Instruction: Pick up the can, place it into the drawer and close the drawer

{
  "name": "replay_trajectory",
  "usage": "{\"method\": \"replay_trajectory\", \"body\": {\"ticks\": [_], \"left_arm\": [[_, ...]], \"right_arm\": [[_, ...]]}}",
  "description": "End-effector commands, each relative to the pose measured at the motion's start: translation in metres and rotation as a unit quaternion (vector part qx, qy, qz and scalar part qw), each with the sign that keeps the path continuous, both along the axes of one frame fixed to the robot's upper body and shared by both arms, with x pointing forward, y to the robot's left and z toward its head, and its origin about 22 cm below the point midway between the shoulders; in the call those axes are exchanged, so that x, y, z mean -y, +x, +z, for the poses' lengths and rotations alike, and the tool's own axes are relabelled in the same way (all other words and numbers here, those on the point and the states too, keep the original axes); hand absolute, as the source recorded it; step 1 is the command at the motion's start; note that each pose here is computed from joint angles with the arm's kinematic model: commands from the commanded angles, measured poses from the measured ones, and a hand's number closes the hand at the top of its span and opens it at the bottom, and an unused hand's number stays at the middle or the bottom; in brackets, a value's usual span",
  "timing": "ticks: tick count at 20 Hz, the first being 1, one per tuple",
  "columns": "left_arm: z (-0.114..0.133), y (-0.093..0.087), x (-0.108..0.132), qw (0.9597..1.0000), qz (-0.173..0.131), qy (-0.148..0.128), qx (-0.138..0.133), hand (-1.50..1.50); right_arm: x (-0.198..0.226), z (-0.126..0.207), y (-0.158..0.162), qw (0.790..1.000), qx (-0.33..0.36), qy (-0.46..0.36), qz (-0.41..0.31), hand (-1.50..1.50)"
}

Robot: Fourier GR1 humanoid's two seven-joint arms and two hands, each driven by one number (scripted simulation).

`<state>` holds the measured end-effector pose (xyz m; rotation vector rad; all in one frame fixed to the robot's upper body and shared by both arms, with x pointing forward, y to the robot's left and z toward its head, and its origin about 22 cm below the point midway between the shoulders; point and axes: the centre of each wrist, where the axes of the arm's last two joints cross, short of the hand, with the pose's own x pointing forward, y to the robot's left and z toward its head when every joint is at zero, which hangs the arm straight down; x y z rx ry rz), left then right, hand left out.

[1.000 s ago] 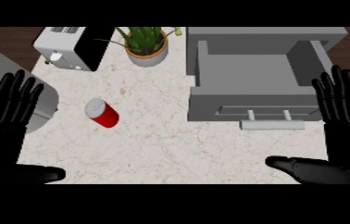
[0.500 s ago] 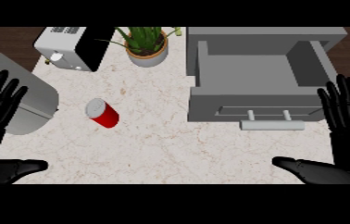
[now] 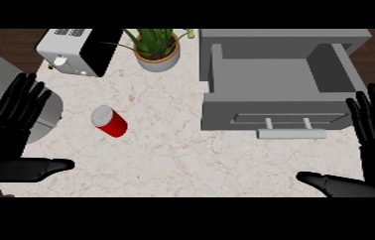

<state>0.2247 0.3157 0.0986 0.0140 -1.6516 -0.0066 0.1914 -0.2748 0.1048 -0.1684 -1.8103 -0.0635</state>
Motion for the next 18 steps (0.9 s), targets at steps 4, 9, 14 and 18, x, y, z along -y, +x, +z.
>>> {"method": "replay_trajectory", "body": {"ticks": [4,9,14,18], "left_arm": [[-0.043,0.017,0.005,0.9996,-0.001,0.008,-0.029,-1.5],[-0.086,0.003,0.02,0.9992,0.011,0.011,-0.036,-1.5],[-0.101,0.0,0.031,0.998,0.021,0.027,-0.054,-1.5],[-0.125,0.013,0.011,0.9974,0.045,0.02,-0.052,-1.5]], "right_arm": [[0.027,-0.004,-0.014,1.0,-0.002,-0.001,-0.002,-1.5],[0.011,-0.007,-0.006,1.0,0.008,-0.003,-0.012,-1.5],[0.016,0.019,-0.016,1.0,0.009,-0.006,-0.003,-1.5],[0.019,0.005,-0.026,1.0,0.001,-0.007,-0.011,-1.5]]}}
